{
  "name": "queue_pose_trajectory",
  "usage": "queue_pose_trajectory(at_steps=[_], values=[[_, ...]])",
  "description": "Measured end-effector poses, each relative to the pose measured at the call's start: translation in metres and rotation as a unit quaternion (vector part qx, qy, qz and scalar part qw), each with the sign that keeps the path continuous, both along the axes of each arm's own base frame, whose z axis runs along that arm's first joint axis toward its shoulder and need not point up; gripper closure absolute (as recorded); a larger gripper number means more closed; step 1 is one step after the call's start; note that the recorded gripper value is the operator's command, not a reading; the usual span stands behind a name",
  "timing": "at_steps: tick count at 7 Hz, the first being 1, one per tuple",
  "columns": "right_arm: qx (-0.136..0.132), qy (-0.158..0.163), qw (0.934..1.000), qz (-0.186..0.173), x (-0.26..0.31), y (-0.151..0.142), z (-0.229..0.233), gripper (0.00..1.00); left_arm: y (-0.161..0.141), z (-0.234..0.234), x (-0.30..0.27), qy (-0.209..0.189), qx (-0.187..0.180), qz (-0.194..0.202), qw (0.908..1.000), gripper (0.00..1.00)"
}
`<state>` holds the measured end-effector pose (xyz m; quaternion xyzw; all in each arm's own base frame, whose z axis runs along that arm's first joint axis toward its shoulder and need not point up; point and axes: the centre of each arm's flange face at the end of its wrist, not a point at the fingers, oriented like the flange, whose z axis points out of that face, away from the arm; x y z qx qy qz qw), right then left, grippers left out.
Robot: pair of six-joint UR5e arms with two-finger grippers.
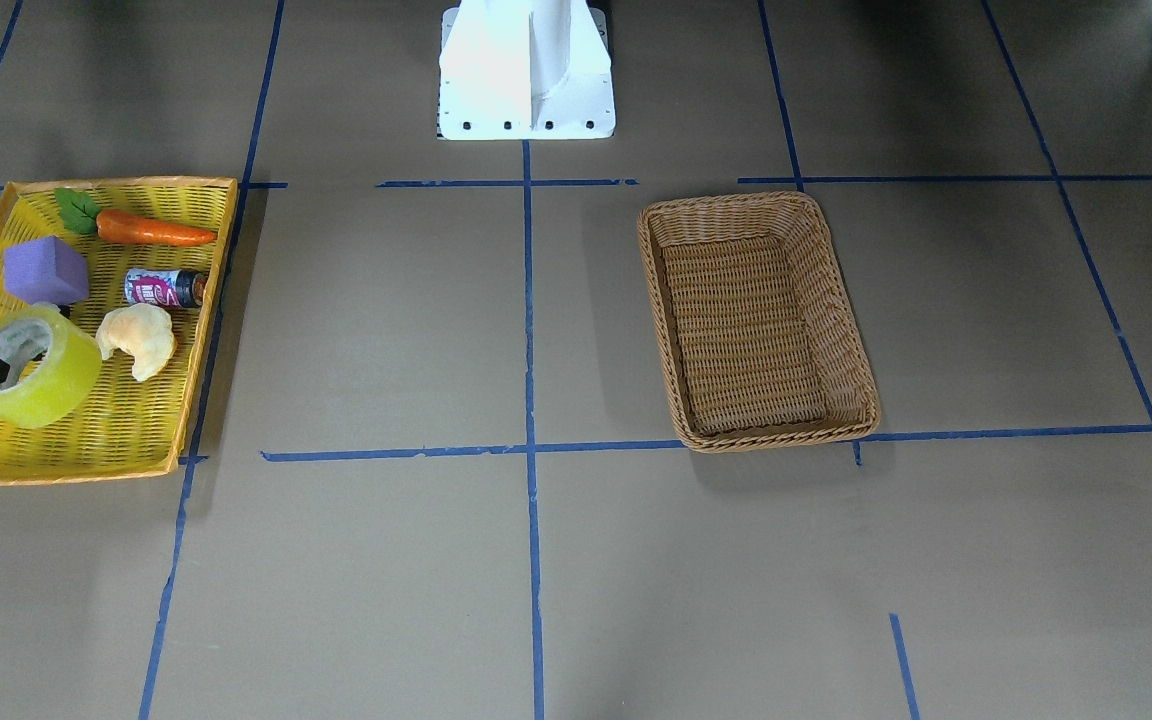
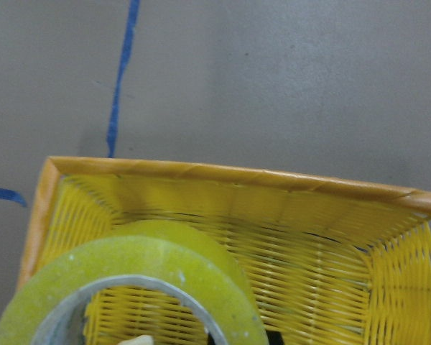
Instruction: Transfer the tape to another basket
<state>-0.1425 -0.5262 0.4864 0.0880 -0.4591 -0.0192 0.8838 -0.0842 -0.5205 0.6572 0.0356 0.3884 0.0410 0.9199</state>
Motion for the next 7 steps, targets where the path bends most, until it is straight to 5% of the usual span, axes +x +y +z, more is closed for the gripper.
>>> queue_pose_trajectory(at_steps=[4,7], values=[[-0.071,-0.102,0.9907,0.054,-0.041,0.015,-0.075,1.00,-0.034,-0.102,0.082,0.024,0.032,-0.038,0.9985,0.00],[-0.089,-0.213,0.9671,0.107,-0.100,0.049,-0.118,1.00,-0.020,-0.203,0.166,0.139,0.003,-0.095,0.9858,0.00]])
